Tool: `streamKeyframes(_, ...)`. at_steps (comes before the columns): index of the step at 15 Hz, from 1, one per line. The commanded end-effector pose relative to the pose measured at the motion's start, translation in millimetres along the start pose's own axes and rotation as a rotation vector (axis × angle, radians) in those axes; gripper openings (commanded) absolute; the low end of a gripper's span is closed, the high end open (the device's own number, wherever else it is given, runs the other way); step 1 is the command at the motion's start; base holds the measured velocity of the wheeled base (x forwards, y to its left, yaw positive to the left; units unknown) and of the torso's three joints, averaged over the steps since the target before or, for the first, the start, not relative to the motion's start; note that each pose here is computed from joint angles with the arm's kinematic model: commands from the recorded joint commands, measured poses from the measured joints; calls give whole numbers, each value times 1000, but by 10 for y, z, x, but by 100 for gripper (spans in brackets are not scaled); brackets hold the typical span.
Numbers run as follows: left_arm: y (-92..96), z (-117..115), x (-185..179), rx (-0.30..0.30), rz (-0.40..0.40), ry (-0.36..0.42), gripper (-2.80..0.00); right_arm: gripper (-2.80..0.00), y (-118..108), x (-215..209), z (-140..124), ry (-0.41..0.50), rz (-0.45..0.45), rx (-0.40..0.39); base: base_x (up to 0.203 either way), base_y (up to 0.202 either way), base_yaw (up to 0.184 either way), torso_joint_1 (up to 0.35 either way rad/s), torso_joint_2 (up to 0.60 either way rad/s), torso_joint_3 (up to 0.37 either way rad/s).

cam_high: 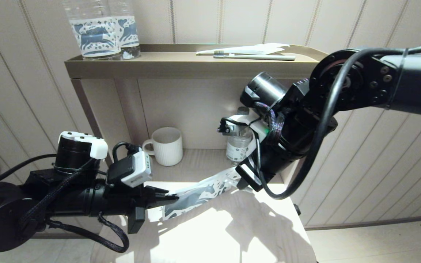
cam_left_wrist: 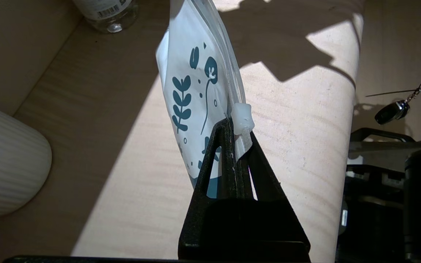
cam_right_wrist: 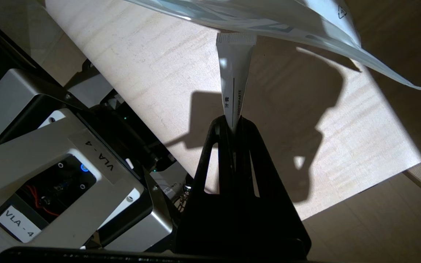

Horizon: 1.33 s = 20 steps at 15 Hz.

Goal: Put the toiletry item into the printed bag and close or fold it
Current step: Place the toothpaste in the storage bag

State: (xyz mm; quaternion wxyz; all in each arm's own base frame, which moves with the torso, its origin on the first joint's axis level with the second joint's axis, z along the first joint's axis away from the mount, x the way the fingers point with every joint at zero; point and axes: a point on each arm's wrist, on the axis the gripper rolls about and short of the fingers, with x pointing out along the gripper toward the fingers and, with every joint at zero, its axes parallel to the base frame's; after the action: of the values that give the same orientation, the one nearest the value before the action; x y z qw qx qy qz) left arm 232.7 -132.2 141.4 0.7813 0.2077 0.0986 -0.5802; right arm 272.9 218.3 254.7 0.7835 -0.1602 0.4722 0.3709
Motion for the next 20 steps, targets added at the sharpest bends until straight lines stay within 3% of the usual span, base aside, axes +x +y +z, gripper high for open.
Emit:
streamKeyframes(1,-17,15,6,10,-8,-7,-280,-280,-2,24,-1,9,2,0,0,0,0,0,0,0)
streamKeyframes(5,-55,-1,16,8,-20,-1,-280,-280,28,-117,-15,-25,0,-6,0,0,0,0,0,0)
streamKeyframes(8,-96,-17,17,40,-21,-7,-280,-280,55,-238,-76,-24,2,-2,0,0,0,0,0,0)
streamKeyframes(11,-107,-1,-6,62,-9,-23,-280,-280,121,-362,-197,30,15,5,0,0,0,0,0,0)
streamKeyframes(14,-150,-31,-11,100,-10,-26,-280,-280,101,-281,-226,65,18,15,0,0,0,0,0,0)
streamKeyframes(20,-245,-36,38,118,-37,-35,-280,-280,70,-134,-143,73,18,18,0,0,0,0,0,0)
